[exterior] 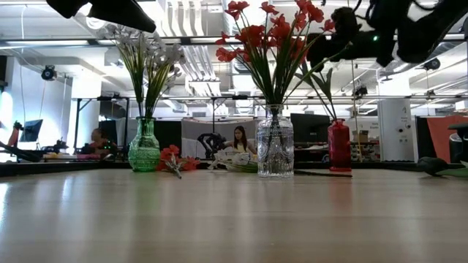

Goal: Sort flowers into vase by color
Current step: Put the left black flower into the red vase

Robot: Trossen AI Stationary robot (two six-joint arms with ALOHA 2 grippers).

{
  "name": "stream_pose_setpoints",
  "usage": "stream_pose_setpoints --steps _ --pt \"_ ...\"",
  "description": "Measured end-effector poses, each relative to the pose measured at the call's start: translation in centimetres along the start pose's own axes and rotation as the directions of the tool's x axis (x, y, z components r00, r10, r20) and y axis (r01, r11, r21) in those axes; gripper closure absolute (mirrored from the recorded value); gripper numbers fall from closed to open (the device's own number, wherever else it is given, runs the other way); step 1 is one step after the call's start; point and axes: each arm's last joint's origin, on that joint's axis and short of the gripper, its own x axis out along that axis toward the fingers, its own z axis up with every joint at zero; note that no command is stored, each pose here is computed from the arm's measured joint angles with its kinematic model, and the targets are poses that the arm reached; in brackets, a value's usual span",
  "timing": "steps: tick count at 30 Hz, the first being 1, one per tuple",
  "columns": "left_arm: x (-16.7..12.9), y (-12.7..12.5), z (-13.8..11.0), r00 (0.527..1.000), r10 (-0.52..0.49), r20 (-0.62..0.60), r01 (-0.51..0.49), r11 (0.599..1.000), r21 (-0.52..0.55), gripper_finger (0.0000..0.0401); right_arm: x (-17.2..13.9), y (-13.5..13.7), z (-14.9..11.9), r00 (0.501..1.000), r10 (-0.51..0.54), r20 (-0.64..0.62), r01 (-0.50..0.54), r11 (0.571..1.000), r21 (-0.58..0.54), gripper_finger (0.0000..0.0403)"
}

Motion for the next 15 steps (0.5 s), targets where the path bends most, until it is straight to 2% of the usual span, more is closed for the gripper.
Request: stream_pose_setpoints --steps 4,6,10,15 --pt "0.0 0.0 0.0 1.0 0.0 0.0 0.0 1.0 0.001 0.0265 -0.8 -0.3 1.6 0.998 -0.029 -0.05 0.031 0.999 0.037 0.0284" --pt "0.0 0.0 0.0 1.0 0.0 0.0 0.0 1.0 0.005 0.0265 -0.8 -0.5 2.6 0.997 -0.011 -0.079 0.018 0.996 0.083 0.0282" --pt "0.0 0.0 0.0 1.0 0.0 -0.001 0.0 1.0 0.012 0.0265 0.2 -0.6 4.7 0.985 0.038 -0.17 -0.016 0.991 0.132 0.0277" --pt "0.0 0.0 0.0 1.0 0.0 0.0 0.0 1.0 0.012 0.0265 2.0 -1.1 7.5 0.943 0.085 -0.322 -0.035 0.986 0.16 0.0258"
